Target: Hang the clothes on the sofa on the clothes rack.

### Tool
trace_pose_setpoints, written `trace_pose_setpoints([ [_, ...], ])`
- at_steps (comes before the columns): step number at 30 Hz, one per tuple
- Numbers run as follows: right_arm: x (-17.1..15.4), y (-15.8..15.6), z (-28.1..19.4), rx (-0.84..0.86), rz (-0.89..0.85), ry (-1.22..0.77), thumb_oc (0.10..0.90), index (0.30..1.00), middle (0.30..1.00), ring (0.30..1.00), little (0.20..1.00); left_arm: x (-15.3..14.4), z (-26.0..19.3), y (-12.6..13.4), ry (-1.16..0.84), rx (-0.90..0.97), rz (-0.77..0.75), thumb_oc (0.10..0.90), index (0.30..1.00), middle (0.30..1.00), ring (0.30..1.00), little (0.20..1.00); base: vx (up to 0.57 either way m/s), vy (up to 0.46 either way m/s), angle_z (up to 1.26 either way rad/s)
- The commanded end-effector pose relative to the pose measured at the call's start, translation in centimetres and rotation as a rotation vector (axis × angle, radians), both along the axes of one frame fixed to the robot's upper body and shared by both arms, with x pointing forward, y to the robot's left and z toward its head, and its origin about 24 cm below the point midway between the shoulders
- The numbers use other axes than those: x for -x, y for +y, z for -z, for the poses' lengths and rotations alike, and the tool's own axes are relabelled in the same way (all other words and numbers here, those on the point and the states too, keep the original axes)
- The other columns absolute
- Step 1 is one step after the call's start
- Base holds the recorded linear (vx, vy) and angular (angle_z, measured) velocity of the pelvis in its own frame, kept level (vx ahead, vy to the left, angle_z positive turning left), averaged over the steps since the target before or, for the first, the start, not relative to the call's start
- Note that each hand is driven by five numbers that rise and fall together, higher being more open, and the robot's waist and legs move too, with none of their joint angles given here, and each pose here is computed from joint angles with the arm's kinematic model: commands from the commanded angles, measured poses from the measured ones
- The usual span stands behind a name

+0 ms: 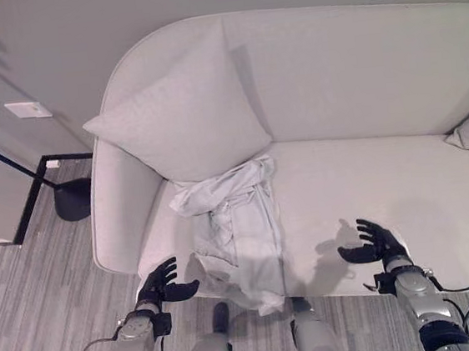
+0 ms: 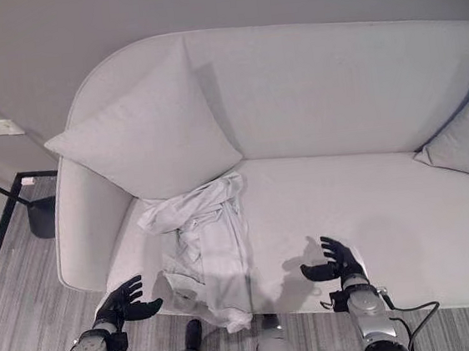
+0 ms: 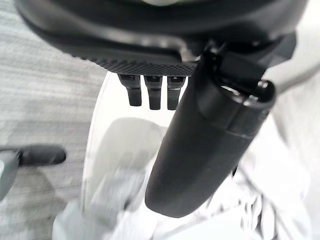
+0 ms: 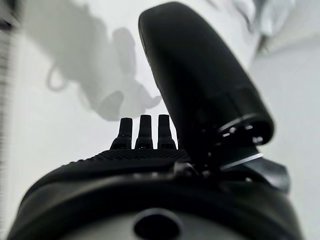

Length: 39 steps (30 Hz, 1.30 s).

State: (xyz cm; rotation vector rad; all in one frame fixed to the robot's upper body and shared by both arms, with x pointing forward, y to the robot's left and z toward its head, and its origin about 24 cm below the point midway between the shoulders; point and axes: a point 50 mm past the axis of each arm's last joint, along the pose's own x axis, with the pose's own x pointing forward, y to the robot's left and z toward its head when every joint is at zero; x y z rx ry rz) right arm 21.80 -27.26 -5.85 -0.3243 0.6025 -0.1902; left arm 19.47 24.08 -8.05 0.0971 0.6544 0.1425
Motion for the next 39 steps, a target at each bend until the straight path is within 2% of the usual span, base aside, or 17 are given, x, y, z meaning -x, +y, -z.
trace_pose_setpoints([
  [1, -3.2, -0.6, -4.8, 0.107, -0.095, -0.216, 0.8, 0.9, 0.9, 0.9, 0.9, -2.0, -3.9, 1.7, -0.203, -0.082, 0.016, 0.8, 0.9, 0.9, 0.9, 0.9, 0.01, 0.055, 0.0],
  [4, -3.8, -0.2, -5.3, 0.104, -0.108, -0.244, 0.8, 0.9, 0.9, 0.9, 0.9, -2.6, -4.7, 1.2, -0.246, -0.071, 0.029, 0.8, 0.9, 0.9, 0.9, 0.9, 0.03, 0.009, 0.0],
  [5, -5.2, 0.7, -6.4, 0.108, -0.143, -0.285, 0.8, 0.9, 0.9, 0.9, 0.9, -3.9, -6.1, 0.6, -0.318, -0.075, 0.052, 0.8, 0.9, 0.9, 0.9, 0.9, 0.02, -0.013, -0.08],
  [8, -6.5, 1.4, -7.3, 0.13, -0.174, -0.31, 0.8, 0.9, 0.9, 0.9, 0.9, -5.4, -8.0, -0.2, -0.402, -0.083, 0.087, 0.8, 0.9, 0.9, 0.9, 0.9, 0.0, -0.016, -0.04],
  [9, -7.7, 2.0, -8.3, 0.149, -0.191, -0.335, 0.8, 0.9, 0.9, 0.9, 0.9, -7.2, -10.6, -1.1, -0.501, -0.134, 0.154, 0.8, 0.9, 0.9, 0.9, 0.9, 0.0, 0.0, 0.0],
  [13, -10.0, 2.8, -9.9, 0.188, -0.192, -0.367, 0.8, 0.9, 0.9, 0.9, 0.9, -10.1, -15.0, -2.9, -0.666, -0.215, 0.242, 0.8, 0.9, 0.9, 0.9, 0.9, -0.05, -0.029, 0.1],
  [15, -12.3, 4.3, -11.8, 0.19, -0.189, -0.416, 0.8, 0.9, 0.9, 0.9, 0.9, -12.6, -20.0, -5.3, -0.843, -0.27, 0.313, 0.8, 0.9, 0.9, 0.9, 0.9, -0.15, -0.05, 0.02],
  [18, -14.1, 4.4, -14.7, 0.243, -0.167, -0.487, 0.8, 0.9, 0.9, 0.9, 0.9, -14.0, -24.9, -7.4, -1.012, -0.307, 0.357, 0.8, 0.9, 0.9, 0.9, 0.9, -0.13, -0.044, -0.01],
  [21, -16.1, 4.1, -20.2, 0.307, -0.14, -0.627, 0.8, 0.9, 0.9, 0.9, 0.9, -15.0, -30.8, -9.2, -1.2, -0.388, 0.383, 0.8, 0.9, 0.9, 0.9, 0.9, -0.08, -0.022, 0.12],
  [22, -16.6, 4.1, -22.5, 0.326, -0.127, -0.688, 0.8, 0.9, 0.9, 0.9, 0.9, -15.4, -32.3, -9.2, -1.232, -0.45, 0.38, 0.8, 0.9, 0.9, 0.9, 0.9, -0.06, -0.002, 0.03],
  [23, -16.7, 4.0, -22.7, 0.326, -0.125, -0.691, 0.8, 0.9, 0.9, 0.9, 0.9, -15.4, -32.5, -9.3, -1.236, -0.451, 0.38, 0.8, 0.9, 0.9, 0.9, 0.9, 0.0, 0.0, 0.0],
  [26, -16.5, 2.9, -28.0, 0.373, -0.059, -0.861, 0.8, 0.9, 0.9, 0.9, 0.9, -15.9, -35.2, -7.7, -1.289, -0.565, 0.284, 0.8, 0.9, 0.9, 0.9, 0.9, 0.0, 0.006, 0.01],
  [33, -15.1, 1.5, -30.7, 0.389, 0.007, -0.989, 0.8, 0.9, 0.9, 0.9, 0.9, -15.6, -36.0, -6.6, -1.32, -0.568, 0.197, 0.8, 0.9, 0.9, 0.9, 0.9, 0.03, 0.014, 0.06],
  [39, -15.7, 2.4, -33.3, 0.384, -0.031, -1.042, 0.8, 0.9, 0.9, 0.9, 0.9, -15.7, -36.4, -5.8, -1.314, -0.586, 0.174, 0.8, 0.9, 0.9, 0.9, 0.9, 0.0, 0.0, 0.0],
])
